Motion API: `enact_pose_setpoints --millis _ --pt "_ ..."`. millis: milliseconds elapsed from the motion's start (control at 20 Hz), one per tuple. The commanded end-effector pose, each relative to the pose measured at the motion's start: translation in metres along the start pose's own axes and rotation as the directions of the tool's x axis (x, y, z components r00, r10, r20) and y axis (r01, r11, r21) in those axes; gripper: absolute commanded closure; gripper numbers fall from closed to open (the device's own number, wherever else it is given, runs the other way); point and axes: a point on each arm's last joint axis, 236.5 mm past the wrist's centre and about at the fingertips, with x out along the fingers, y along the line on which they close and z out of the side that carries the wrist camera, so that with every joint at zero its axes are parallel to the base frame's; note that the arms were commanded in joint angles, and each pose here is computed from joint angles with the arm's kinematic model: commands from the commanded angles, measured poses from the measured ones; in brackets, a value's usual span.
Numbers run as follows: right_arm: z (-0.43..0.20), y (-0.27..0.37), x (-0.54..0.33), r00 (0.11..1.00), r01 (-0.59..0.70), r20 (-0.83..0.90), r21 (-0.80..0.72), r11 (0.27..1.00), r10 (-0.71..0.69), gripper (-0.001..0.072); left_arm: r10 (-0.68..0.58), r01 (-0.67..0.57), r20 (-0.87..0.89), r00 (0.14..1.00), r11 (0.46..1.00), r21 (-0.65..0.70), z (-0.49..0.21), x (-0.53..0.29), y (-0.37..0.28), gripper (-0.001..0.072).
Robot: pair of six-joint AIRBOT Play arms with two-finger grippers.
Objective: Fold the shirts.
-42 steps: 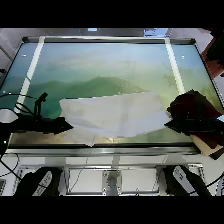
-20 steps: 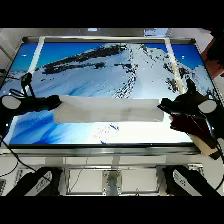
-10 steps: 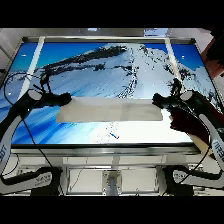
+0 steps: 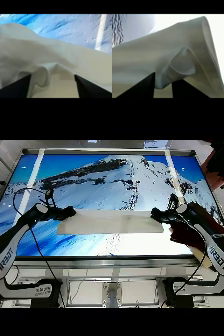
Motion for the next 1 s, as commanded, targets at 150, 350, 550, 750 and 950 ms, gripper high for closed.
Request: enact_pose_setpoints --millis 150,350,550,750,950 --pt "0.019 0.032 -0.054 0.998 -0.021 0.048 -0.175 0.984 0.029 0.0387 -0.106 0.107 -0.008 0.994 0.994 0.022 0.025 -0.028 -0.044 0.0019" --pt "0.038 0.010 -0.118 0.975 0.198 0.166 -0.339 0.920 -0.149 0.0388 -0.368 0.332 0.160 0.916 0.919 0.211 0.081 -0.086 -0.131 0.0023" --pt "0.052 -0.009 -0.132 0.947 0.279 0.228 -0.242 0.929 -0.225 0.0278 -0.501 0.382 0.222 0.837 0.824 0.418 0.091 -0.110 -0.206 0.0064" --pt "0.042 -0.010 -0.085 0.994 0.086 0.079 -0.122 0.989 -0.076 0.0260 -0.335 0.239 0.097 0.937 0.818 0.523 0.036 -0.053 -0.215 0.0064" --pt "0.033 -0.029 -0.043 1.000 0.000 -0.028 -0.028 1.000 -0.001 0.0146 -0.269 0.246 -0.018 0.963 0.847 0.472 0.009 -0.005 -0.217 0.0064"
